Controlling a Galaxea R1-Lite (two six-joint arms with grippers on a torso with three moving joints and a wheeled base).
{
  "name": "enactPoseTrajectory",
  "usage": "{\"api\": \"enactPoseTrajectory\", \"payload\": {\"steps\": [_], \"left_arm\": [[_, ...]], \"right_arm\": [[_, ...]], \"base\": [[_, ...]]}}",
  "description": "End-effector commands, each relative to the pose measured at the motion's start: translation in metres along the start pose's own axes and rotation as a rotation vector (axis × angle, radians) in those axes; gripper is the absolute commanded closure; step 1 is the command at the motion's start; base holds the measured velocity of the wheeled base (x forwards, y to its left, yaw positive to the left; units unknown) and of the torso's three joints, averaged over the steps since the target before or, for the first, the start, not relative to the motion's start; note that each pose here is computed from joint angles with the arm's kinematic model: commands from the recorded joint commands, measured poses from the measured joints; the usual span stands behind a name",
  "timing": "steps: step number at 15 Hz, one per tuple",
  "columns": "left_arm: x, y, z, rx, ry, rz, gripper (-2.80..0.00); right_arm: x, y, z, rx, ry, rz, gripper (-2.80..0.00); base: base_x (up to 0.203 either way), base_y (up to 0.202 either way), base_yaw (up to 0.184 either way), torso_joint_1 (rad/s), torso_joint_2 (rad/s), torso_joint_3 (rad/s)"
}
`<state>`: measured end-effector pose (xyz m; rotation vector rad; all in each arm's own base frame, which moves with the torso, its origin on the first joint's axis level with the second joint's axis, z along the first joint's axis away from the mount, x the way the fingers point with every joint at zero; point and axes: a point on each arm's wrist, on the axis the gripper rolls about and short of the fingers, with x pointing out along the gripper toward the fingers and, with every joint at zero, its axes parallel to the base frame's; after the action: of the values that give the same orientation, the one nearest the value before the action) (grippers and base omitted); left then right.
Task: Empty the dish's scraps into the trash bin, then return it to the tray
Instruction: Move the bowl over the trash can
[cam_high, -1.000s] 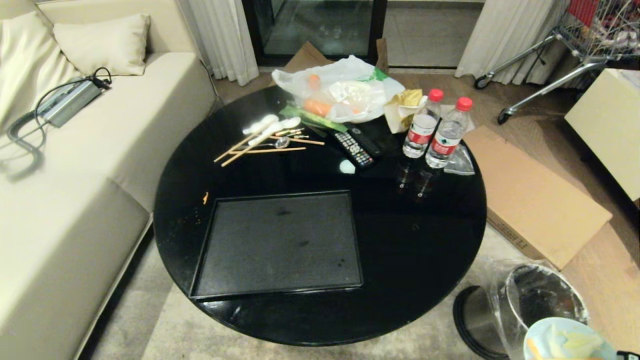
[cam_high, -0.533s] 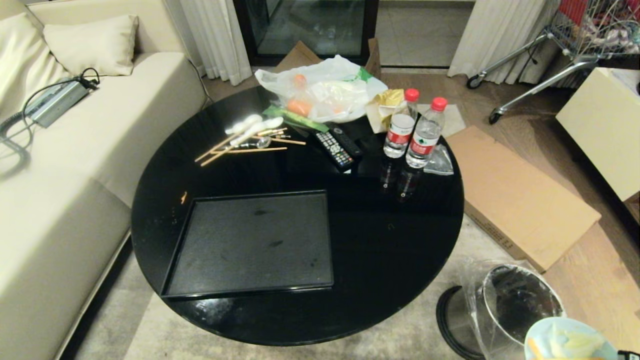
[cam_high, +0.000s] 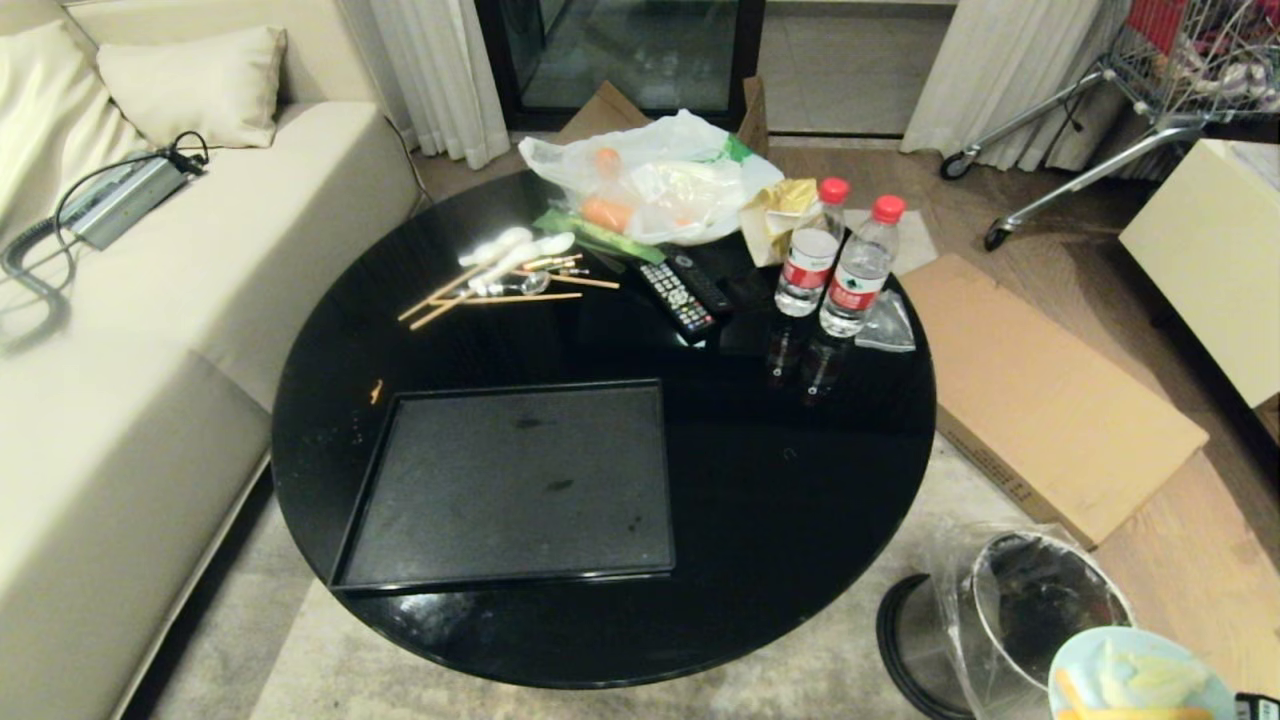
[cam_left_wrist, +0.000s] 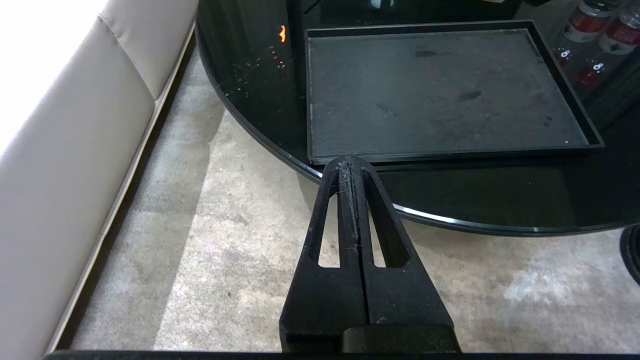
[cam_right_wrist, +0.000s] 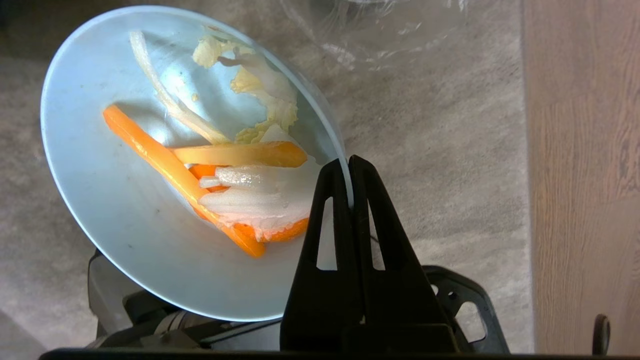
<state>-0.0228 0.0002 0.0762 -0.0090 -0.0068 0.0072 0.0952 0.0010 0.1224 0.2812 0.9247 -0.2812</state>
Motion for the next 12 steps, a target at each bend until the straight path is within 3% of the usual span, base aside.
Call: {"api": "enactPoseTrajectory", "payload": {"steps": [1,12], "left_arm": [[0.000,0.000,0.000,0.000,-0.001,0.000,0.00],[0.000,0.000,0.000,0.000,-0.001,0.000,0.00]], "right_arm": [[-0.001,0.000,0.001,0.003,-0.009,-0.008,0.00],[-0.008,0.004,0.014,0.009,-0.083,-0.005,0.00]], "base": [[0.000,0.000,0.000,0.000,0.00,0.000],[0.000,0.000,0.000,0.000,0.00,0.000]]}}
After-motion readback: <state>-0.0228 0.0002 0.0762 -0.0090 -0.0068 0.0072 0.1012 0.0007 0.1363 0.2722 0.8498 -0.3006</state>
